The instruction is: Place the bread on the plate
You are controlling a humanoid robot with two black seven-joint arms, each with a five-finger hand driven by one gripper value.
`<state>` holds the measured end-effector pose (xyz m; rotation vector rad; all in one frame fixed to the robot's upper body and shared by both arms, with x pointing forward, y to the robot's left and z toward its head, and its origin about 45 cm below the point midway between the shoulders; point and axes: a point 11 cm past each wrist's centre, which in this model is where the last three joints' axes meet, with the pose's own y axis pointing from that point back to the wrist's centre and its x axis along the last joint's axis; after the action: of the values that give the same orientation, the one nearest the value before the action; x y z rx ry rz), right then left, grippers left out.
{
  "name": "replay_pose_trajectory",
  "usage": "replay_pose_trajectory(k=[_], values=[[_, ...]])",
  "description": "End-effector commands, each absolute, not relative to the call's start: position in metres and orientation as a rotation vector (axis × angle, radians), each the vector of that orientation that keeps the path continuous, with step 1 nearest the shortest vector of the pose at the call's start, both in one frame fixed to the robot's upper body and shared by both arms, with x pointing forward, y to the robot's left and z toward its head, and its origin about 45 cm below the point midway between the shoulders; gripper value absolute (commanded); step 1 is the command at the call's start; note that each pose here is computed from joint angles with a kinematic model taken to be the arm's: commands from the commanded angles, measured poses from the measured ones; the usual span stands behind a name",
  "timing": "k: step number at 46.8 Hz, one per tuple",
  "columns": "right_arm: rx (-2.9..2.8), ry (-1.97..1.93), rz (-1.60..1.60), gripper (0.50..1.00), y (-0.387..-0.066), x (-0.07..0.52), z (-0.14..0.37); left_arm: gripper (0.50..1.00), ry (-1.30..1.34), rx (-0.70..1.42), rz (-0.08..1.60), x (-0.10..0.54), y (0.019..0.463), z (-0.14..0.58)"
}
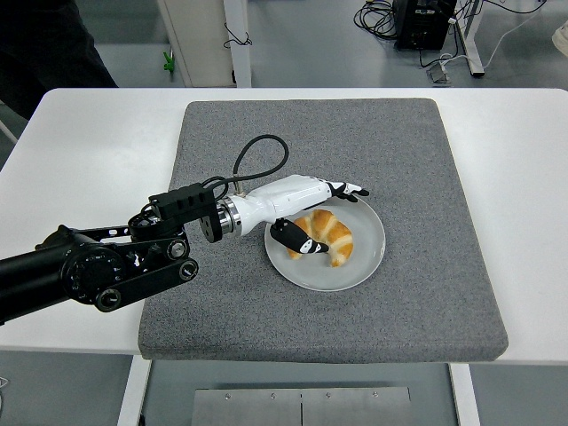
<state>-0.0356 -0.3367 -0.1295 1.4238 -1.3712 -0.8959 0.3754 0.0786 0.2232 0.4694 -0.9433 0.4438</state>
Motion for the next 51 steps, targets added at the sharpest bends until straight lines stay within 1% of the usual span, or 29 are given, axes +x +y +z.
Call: replay_pose_trajectory(k=[1,21,23,26,27,28,51], values=[[1.423,-1.371,-0.895,1.000,-0.337,-0.036,-0.130,0.842,-0.944,0.448,0.478,0.381,0.081,0.234],[1.424,-1.371,-0.897,1.000,-0.337,-0.036,-0.130,0.845,-0.764,0.309,0.669,0.405,0.088,0.276],[1.423,-1.371,-0.895,1.000,-0.337,-0.036,-0.130,0.860,-0.738,0.285,0.700,0.409,0.091,0.282],[1.423,-1.371,-0.895,1.000,-0.337,-0.036,-0.130,0.928,-0.683,0.234,0.764,0.416,0.097,0.294],[1.424,-1.371,-0.897,1.000,-0.337,-0.036,-0.130,0.946,-0.658,0.217,0.785,0.418,0.100,0.297],[1.423,-1.371,-0.895,1.000,-0.337,-0.036,-0.130,0.954,-0.635,0.201,0.806,0.420,0.103,0.301],[1.423,-1.371,-0.895,1.000,-0.337,-0.036,-0.130,0.971,-0.359,0.066,1.016,0.441,0.152,0.311]])
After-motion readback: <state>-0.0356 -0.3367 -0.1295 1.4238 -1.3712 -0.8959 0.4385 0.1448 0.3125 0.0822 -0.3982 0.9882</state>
